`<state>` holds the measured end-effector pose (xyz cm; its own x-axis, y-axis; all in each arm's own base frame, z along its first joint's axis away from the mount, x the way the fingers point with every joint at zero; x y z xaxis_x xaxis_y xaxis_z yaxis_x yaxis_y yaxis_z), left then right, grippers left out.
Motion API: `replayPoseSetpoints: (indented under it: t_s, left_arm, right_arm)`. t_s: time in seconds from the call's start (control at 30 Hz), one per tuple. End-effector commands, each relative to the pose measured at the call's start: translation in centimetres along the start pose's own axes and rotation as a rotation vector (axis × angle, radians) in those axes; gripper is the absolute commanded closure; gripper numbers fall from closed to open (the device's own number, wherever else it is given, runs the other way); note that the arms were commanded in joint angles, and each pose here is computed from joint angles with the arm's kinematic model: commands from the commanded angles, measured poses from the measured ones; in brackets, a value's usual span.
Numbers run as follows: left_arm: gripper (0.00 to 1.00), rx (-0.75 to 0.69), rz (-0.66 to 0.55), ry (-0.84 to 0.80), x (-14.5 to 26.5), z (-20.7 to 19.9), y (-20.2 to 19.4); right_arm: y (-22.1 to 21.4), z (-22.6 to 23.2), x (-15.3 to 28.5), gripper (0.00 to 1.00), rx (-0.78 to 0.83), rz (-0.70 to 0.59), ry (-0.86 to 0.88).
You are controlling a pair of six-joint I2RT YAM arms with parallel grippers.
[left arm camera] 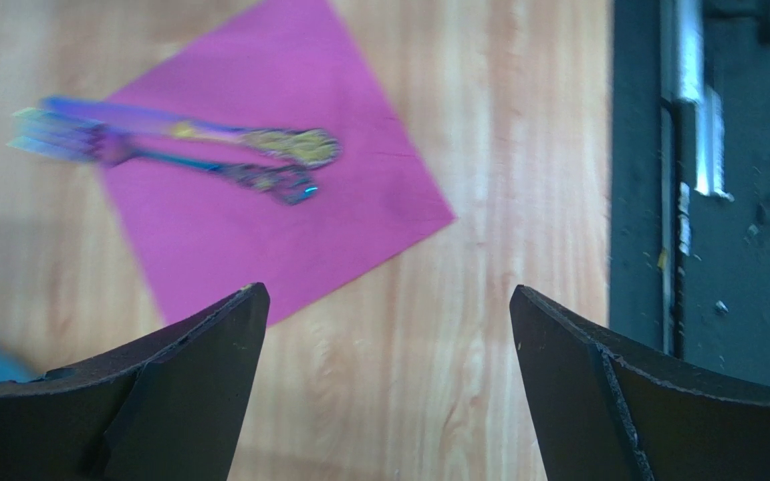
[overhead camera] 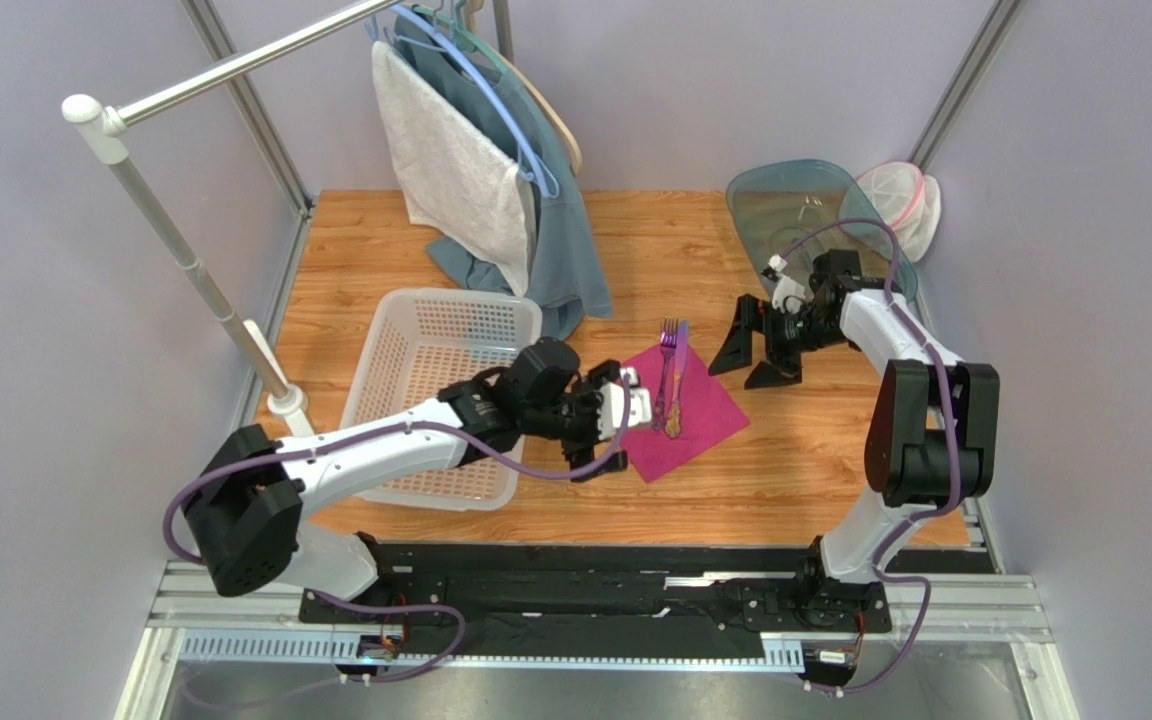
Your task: Place the utensils on the paper napkin and roll it up
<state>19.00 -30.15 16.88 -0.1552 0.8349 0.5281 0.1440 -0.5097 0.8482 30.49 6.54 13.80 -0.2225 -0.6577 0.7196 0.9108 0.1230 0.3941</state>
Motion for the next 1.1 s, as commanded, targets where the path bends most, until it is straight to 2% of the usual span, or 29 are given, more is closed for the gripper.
replayPoseSetpoints:
  t_s: [0.0,0.07,0.13,0.27,0.4,0.5,0.73,1.07]
  left_arm:
    - [0.01,-0.198,0.016,-0.188,-3.0,-1.1,0.8]
    - [0.04,-0.218,0.045,-0.279,-4.0,-1.7,0.1]
    - [0.11,-0.232,0.014,-0.326,-4.9,-2.0,0.0]
    - [0.21,-0.335,-0.014,-0.357,-7.1,-2.2,-1.3]
    - [0.41,-0.371,0.005,-0.391,-8.6,-2.3,-1.9]
    - [0.46,-0.39,0.048,-0.413,-9.5,-2.3,-3.0]
    - [0.47,-0.4,0.104,-0.38,-11.0,-1.4,-4.8]
    - [0.54,-0.364,0.142,-0.345,-12.4,-0.7,-5.9]
  right_arm:
    - [0.5,0.3,-0.4,0.12,0.004,0.023,0.083]
    - [0.7,0.2,-0.7,0.14,-0.002,0.03,0.103]
    - [0.5,0.1,-0.9,0.15,-0.008,0.051,0.121]
    - [0.5,-0.1,-0.9,0.16,-0.001,0.057,0.115]
    - [0.2,-0.1,-1.1,0.17,-0.012,0.065,0.119]
    - [0.1,0.0,-0.9,0.18,-0.014,0.063,0.116]
    - [-0.8,0.0,-1.0,0.18,-0.017,0.071,0.109]
    - [-1.0,0.2,-0.9,0.19,-0.019,0.07,0.115]
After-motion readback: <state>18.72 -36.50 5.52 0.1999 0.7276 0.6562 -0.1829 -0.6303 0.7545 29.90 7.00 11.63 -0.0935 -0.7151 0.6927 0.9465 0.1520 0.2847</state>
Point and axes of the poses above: each gripper's point midway between its finger pads, its own x axis back along the fingers, its own z axis along the line the jaws close on, y = z × x, the point moved 5 cm from there along x, back along the fingers, and after that the axes turned 14 degrees about x, right-handed, at the moved point
